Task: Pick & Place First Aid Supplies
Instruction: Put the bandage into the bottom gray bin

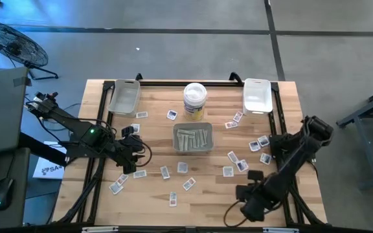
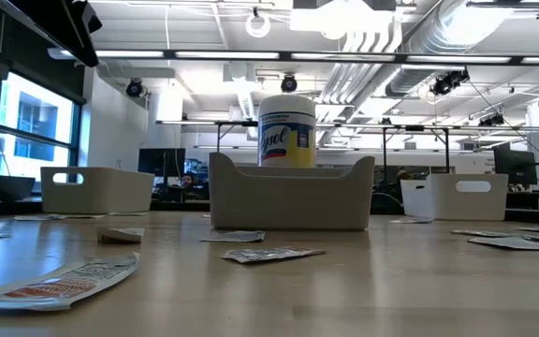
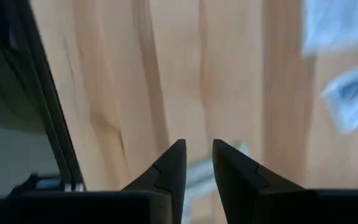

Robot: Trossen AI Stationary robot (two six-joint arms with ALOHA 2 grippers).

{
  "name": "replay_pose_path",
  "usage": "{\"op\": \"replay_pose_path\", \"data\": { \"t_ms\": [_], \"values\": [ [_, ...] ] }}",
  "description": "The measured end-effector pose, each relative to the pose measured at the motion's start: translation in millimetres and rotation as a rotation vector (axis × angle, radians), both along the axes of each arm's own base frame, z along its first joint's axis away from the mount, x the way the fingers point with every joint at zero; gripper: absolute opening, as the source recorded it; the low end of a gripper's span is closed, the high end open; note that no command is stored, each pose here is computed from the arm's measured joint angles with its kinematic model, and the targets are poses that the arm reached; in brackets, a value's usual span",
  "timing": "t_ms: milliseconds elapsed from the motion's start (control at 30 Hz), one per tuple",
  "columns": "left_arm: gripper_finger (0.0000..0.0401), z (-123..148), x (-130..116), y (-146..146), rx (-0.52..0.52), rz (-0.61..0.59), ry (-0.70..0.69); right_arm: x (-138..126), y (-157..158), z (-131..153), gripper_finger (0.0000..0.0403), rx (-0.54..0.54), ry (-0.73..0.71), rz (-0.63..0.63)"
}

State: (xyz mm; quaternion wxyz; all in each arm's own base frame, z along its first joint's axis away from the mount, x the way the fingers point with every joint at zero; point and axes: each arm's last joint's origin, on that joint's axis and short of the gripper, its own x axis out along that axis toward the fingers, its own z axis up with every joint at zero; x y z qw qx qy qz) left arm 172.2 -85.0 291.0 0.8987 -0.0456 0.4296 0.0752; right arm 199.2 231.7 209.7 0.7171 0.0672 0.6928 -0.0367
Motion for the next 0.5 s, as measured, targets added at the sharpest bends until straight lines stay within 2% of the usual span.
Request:
{"op": "replay_pose_path", "data": {
  "t_ms": [100, 267, 500],
  "values": [
    [0.0166, 0.0, 0.0, 0.0, 0.0, 0.0, 0.0, -15.5, -5.0, -21.0, 0.0071, -0.048, 0.071, -0.06],
    [0.0166, 0.0, 0.0, -0.1, 0.0, 0.0, 0.0, -26.5, -19.3, -46.7, 0.0071, -0.079, 0.167, -0.176],
    [0.0166, 0.0, 0.0, 0.0, 0.0, 0.0, 0.0, -20.1, -28.4, -60.3, 0.0071, -0.048, 0.129, 0.046]
  ]
}}
